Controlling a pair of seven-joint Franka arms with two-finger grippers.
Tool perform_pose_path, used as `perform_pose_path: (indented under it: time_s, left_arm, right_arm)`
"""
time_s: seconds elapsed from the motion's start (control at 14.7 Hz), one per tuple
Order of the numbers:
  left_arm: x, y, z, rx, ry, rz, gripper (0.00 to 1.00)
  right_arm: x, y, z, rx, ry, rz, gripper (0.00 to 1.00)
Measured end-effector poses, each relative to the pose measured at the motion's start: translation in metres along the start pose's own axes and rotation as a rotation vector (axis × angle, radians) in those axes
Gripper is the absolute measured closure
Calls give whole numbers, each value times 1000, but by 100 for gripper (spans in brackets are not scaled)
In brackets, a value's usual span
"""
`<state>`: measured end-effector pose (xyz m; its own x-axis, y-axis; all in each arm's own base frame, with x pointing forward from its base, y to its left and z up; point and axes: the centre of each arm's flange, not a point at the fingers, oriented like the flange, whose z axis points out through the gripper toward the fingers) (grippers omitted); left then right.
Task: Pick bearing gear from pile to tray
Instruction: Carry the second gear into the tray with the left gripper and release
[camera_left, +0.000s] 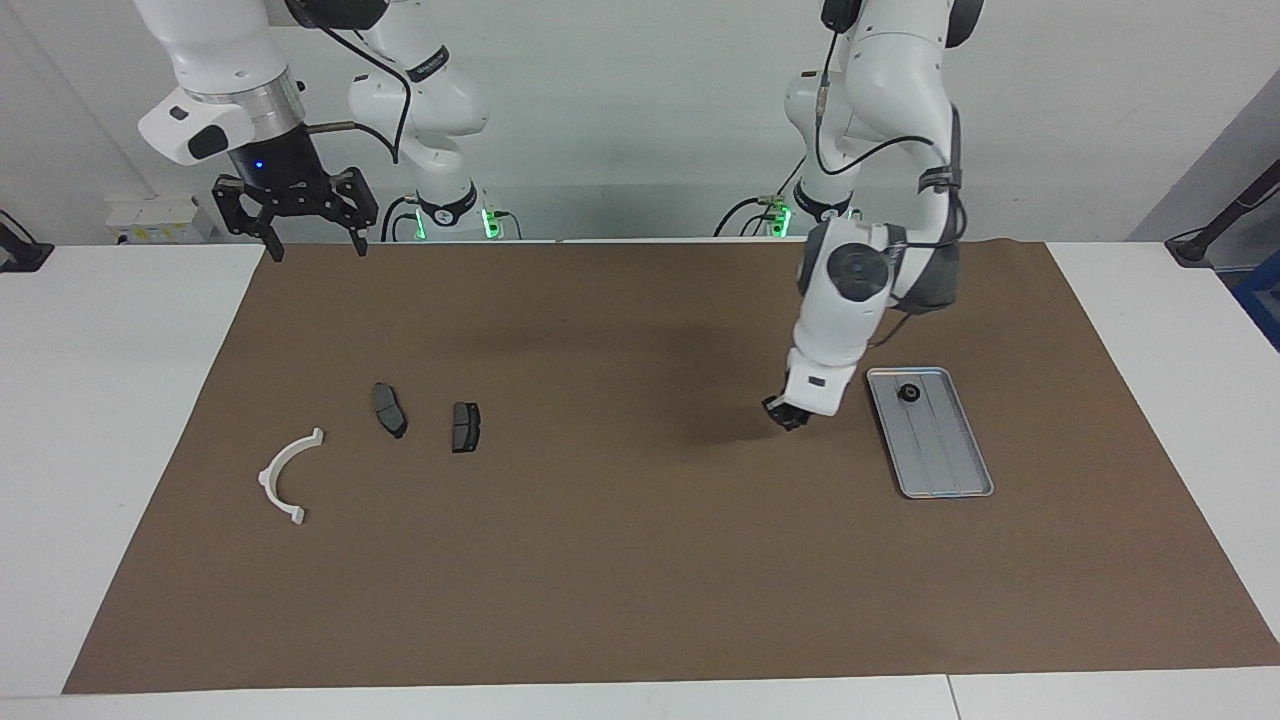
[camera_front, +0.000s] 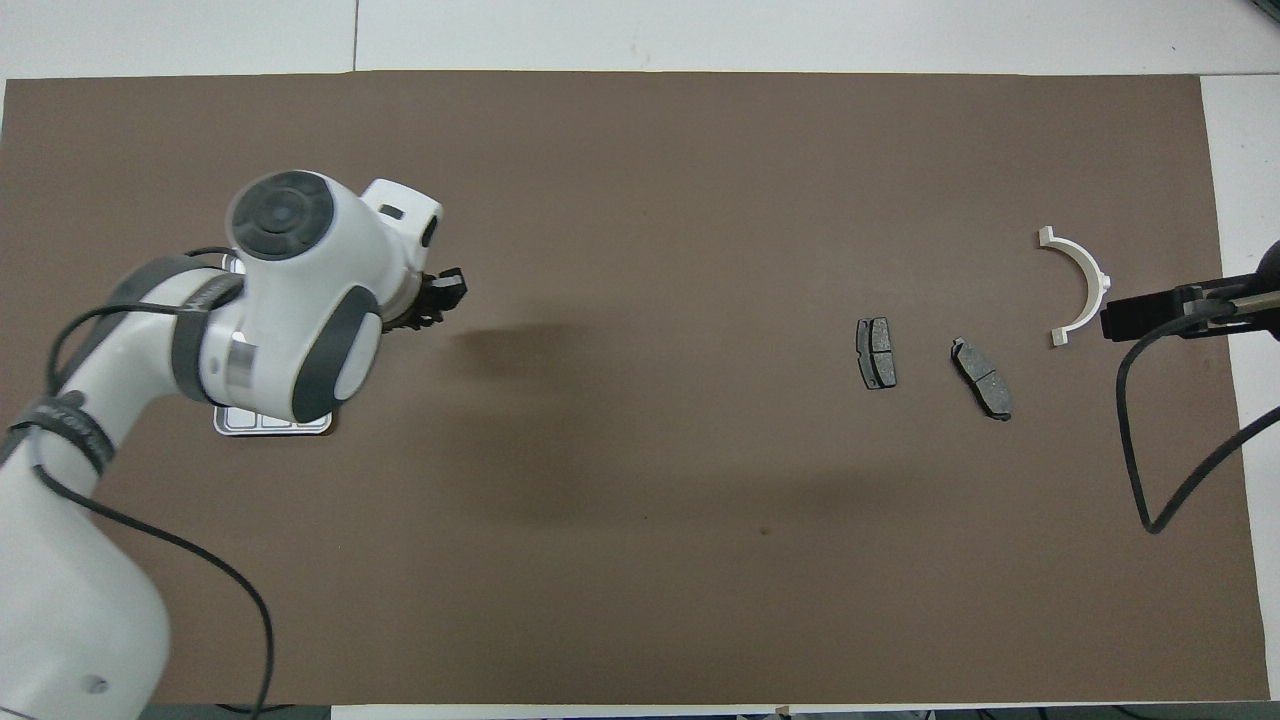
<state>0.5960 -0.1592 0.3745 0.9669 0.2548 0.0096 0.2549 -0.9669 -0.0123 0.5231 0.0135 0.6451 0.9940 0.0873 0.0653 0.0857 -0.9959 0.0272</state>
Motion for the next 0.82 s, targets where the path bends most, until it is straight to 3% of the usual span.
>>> perform_pose_path:
  time_s: [0.2,0.34,0.82]
  left_arm:
    - [38,-95,-3,1,1,94,77]
    - [49,-131,3,1,0,126,77]
    - [52,-141,51,-10,33,142,77]
  right_arm:
    - [0,1,2,0,-3,3,0]
    - [0,2,3,1,-6,4,0]
    - [-2,22,4,10,-8,36,0]
